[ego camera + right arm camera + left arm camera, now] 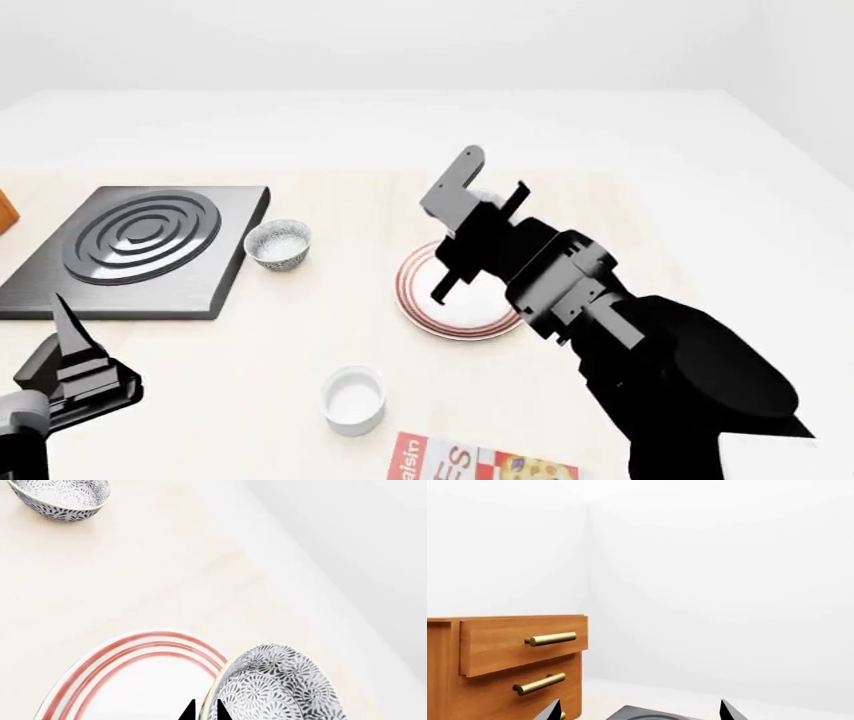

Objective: Pick the akita bowl next to the cookies box and place it on the plate.

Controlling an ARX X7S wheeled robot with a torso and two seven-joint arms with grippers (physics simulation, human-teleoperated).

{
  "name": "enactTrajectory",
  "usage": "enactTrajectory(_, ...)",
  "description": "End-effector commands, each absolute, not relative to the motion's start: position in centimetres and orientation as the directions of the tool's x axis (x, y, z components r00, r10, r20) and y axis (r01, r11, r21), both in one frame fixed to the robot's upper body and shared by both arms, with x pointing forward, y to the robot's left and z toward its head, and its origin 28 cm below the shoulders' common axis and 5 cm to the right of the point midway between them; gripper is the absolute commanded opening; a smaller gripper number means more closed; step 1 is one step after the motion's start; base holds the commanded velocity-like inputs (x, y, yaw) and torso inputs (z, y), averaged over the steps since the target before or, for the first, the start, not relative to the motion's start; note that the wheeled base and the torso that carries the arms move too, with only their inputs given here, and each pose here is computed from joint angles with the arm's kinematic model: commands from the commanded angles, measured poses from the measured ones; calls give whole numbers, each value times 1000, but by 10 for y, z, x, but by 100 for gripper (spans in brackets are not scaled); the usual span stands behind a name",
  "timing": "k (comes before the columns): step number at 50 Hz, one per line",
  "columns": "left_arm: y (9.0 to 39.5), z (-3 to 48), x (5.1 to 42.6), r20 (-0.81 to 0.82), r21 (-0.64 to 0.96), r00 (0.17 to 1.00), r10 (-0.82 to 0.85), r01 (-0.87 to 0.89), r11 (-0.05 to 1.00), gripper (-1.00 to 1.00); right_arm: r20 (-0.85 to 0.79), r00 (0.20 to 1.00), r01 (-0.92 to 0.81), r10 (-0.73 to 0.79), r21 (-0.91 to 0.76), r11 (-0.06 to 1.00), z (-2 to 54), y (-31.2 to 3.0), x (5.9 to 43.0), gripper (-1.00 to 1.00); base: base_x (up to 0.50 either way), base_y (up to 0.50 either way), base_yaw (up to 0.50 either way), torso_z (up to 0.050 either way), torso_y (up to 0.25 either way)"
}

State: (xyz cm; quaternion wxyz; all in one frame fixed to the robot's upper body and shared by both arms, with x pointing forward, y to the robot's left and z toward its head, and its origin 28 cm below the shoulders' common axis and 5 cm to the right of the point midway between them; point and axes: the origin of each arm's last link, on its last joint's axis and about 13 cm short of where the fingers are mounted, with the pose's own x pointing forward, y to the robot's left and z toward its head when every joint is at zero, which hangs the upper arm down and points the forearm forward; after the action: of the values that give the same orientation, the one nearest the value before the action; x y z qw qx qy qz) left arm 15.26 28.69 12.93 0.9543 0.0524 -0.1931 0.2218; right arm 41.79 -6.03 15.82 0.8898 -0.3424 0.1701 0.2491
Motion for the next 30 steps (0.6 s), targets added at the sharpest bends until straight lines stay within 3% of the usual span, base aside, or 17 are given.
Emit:
enactTrajectory(1,287,130,152,394,8,827,402,-440,898,100,-489,802,-583,342,-519,625,158,-58,417,-100,0,0,0,0,0)
enactTrajectory(21,287,129,153,376,29,833,406,-448,894,100,-507,789,-599,348,-505,622,155,-57,416,-100,0,0,0,0,0)
enactTrajectory(30,287,129,153,379,26,826,416,-459,888,100,-529,770,-618,357,-483,620,151,-57,414,-100,0,0,0,0,-176)
